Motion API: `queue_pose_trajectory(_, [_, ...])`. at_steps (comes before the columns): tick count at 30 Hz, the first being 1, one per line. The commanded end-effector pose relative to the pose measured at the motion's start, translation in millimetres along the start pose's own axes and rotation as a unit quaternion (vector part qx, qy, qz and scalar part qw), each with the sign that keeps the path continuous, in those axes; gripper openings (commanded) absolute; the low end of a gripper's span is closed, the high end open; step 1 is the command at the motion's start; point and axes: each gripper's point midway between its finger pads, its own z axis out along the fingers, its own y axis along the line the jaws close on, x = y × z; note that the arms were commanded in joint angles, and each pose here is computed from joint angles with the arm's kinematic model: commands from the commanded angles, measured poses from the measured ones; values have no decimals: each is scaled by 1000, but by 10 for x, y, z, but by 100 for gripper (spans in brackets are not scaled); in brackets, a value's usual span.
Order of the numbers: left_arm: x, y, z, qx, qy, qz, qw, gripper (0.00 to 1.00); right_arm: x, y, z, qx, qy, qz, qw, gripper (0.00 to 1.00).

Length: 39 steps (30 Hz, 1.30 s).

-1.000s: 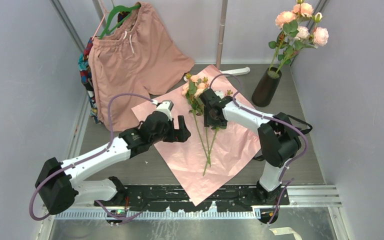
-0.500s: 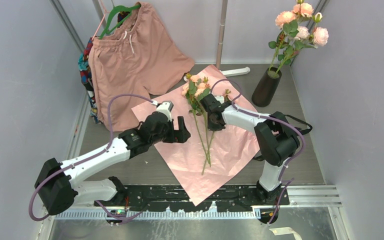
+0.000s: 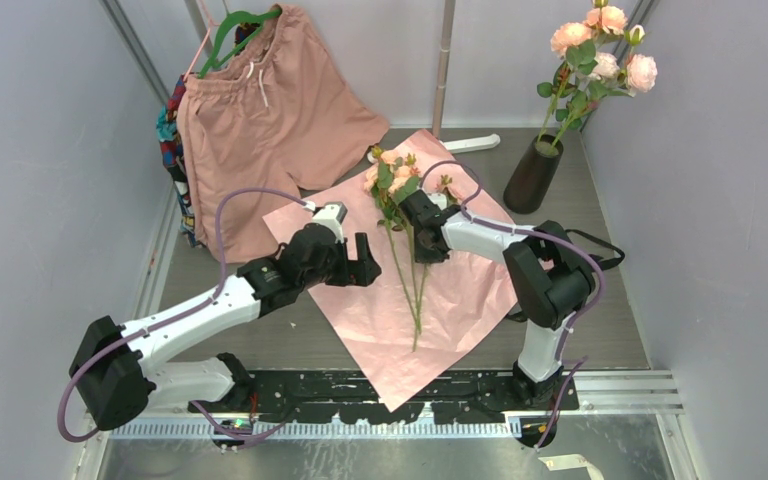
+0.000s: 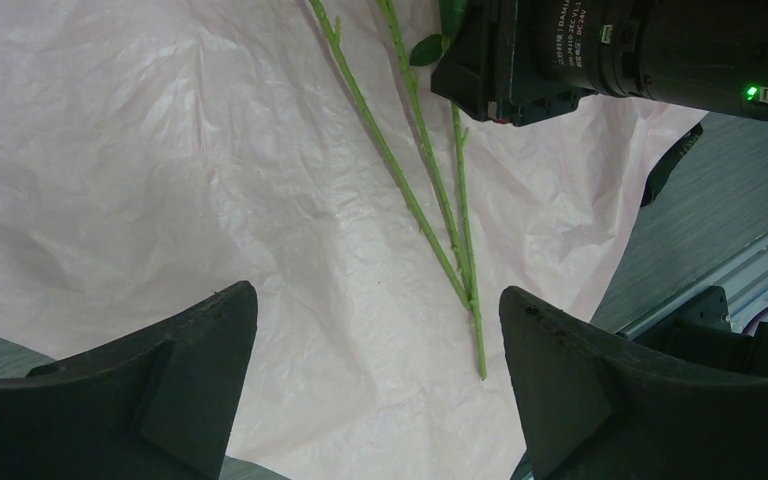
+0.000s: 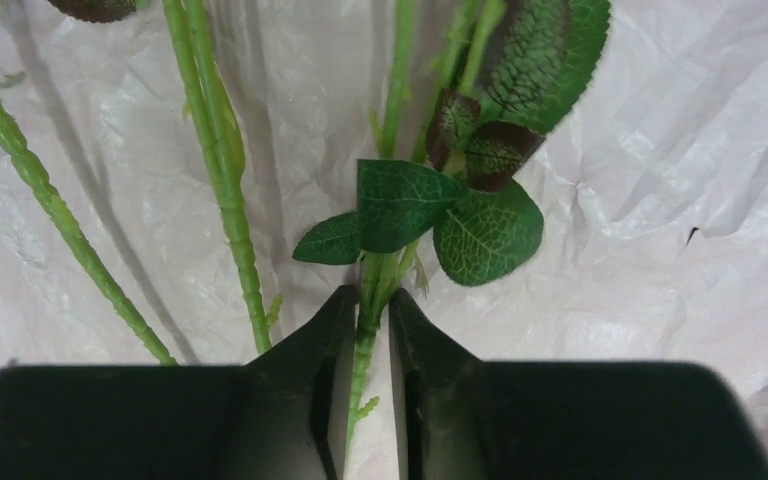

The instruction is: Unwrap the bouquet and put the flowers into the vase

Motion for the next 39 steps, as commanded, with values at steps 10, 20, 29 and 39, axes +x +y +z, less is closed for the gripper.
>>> queue_pose_trajectory(10, [-206,-175,-78,34,-30,-7,999,89,-477,44,-538,-28,-87,15,996,1])
queue_pose_trajectory(20, [-382,-685,-184,162,-55,-3,985,82,-1032,207,-1792,-140,-209,15,968,1])
queue_pose_trajectory(29, [-805,-1448,-651,362,-136,16,922,69,-1028,574,-2363,-182,-266,-38,946,1])
queue_pose_trajectory(39, [-672,-1429,-473,365,-113,4,924,45,-1077,773,-2723,-206,-298,-53,931,1])
